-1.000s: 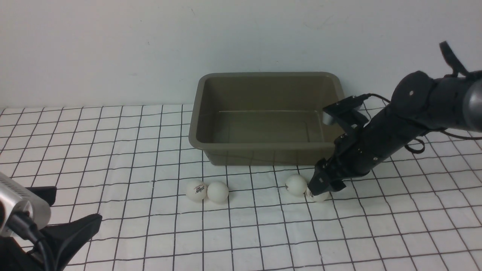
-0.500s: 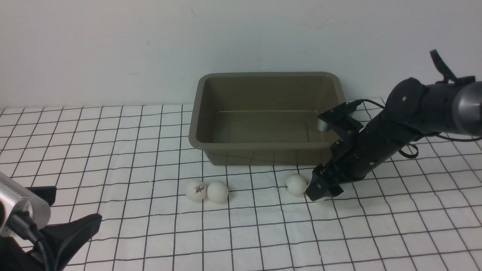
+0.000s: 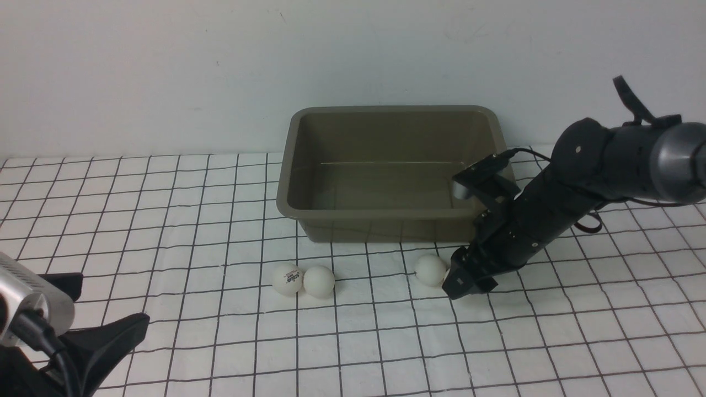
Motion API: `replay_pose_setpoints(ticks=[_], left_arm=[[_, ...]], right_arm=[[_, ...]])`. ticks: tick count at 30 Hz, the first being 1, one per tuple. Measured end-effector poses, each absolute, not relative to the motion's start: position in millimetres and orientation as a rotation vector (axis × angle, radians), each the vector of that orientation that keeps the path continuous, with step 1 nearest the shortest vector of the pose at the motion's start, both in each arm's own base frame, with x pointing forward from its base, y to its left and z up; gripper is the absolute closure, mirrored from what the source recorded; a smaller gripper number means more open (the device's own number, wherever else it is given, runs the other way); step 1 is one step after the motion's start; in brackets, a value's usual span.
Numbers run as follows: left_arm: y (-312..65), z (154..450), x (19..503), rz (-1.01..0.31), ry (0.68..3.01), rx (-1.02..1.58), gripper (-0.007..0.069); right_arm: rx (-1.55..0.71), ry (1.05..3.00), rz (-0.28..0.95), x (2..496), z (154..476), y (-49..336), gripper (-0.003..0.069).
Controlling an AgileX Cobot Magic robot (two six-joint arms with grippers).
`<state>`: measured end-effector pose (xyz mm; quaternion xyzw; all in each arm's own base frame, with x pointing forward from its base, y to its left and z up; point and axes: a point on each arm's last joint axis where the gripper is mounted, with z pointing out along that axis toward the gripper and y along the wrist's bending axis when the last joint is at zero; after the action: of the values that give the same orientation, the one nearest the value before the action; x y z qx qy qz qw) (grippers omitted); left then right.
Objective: Put the table tennis balls into the box on the white checkered tablecloth.
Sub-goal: 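Reach for and grasp a ping pong ball on the table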
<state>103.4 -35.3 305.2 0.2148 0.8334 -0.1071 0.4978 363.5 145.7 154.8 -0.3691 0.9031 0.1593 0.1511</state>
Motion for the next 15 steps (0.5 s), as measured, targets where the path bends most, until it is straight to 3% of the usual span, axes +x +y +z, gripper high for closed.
replay_pose_setpoints(ticks=[8, 11, 15], left_arm=[[-35.3, 305.2, 103.4, -0.259, 2.017, 0.52, 0.0104], [-35.3, 305.2, 103.4, -0.259, 2.017, 0.52, 0.0104], [-35.3, 305.2, 103.4, -0.259, 2.017, 0.52, 0.0104]], right_arm=[[-1.043, 2.596, 0.445, 364.6, 154.8, 145.1, 0.0246], [-1.022, 2.6, 0.429, 365.6, 154.6, 144.3, 0.0319], [-1.02, 2.602, 0.421, 365.9, 154.7, 143.9, 0.0321]])
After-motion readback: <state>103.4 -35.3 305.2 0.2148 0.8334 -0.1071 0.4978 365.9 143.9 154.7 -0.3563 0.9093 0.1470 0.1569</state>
